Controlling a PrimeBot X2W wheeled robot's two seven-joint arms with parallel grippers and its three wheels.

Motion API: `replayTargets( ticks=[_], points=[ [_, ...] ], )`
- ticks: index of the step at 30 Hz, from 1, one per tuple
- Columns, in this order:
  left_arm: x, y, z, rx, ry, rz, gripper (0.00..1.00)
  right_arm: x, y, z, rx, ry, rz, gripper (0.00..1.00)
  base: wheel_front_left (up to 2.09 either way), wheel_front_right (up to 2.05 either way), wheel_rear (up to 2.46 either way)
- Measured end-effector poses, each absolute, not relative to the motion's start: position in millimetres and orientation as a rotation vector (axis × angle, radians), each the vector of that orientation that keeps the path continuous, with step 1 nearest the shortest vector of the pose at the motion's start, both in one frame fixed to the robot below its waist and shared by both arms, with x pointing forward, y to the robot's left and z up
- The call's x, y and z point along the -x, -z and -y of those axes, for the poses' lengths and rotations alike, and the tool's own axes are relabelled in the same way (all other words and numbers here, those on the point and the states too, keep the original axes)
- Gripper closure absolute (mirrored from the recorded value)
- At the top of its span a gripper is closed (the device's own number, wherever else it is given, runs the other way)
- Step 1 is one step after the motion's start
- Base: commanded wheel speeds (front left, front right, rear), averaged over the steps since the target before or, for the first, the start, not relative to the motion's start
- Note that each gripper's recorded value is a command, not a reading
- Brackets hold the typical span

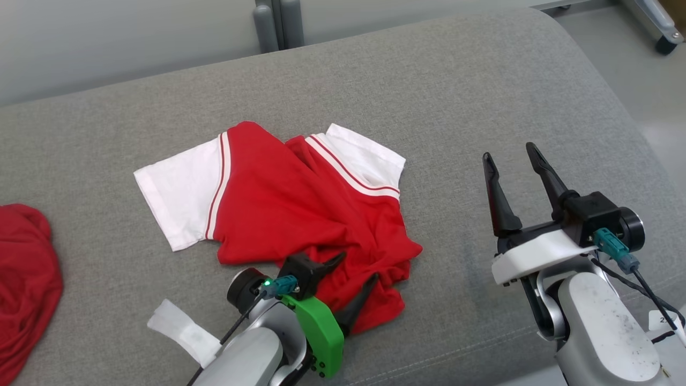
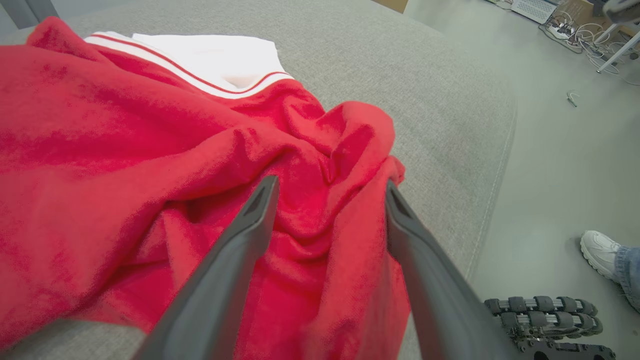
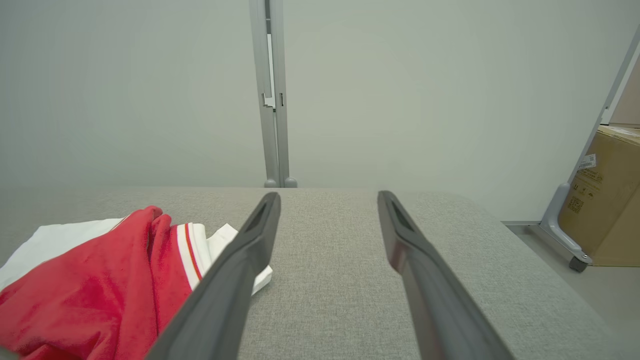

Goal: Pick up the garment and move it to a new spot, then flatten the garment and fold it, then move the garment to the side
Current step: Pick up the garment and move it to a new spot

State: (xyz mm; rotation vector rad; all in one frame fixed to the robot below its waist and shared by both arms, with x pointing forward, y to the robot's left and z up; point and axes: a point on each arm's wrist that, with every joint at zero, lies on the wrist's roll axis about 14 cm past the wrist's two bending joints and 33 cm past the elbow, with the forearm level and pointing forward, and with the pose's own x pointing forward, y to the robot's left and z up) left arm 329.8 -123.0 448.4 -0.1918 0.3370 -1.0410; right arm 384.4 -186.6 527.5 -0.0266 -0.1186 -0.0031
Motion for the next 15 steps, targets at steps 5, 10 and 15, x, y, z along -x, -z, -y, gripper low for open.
replayTargets(
  ticks=[5,10,15],
  points=[
    [-347.1,-469.1,108.7,0.268,0.935,-0.258,0.0,-383.3,-527.1,173.8,0.019,-0.044,0.118,0.0,0.0,0.0,0.0],
    [-365.2,-486.4,89.6,0.304,0.824,-0.18,0.0,-380.0,-519.4,163.3,0.017,-0.082,0.095,0.0,0.0,0.0,0.0],
    [-377.4,-492.2,68.9,0.316,0.723,-0.147,0.0,-381.7,-516.6,156.4,0.021,-0.113,0.087,0.0,0.0,0.0,0.0]
  ],
)
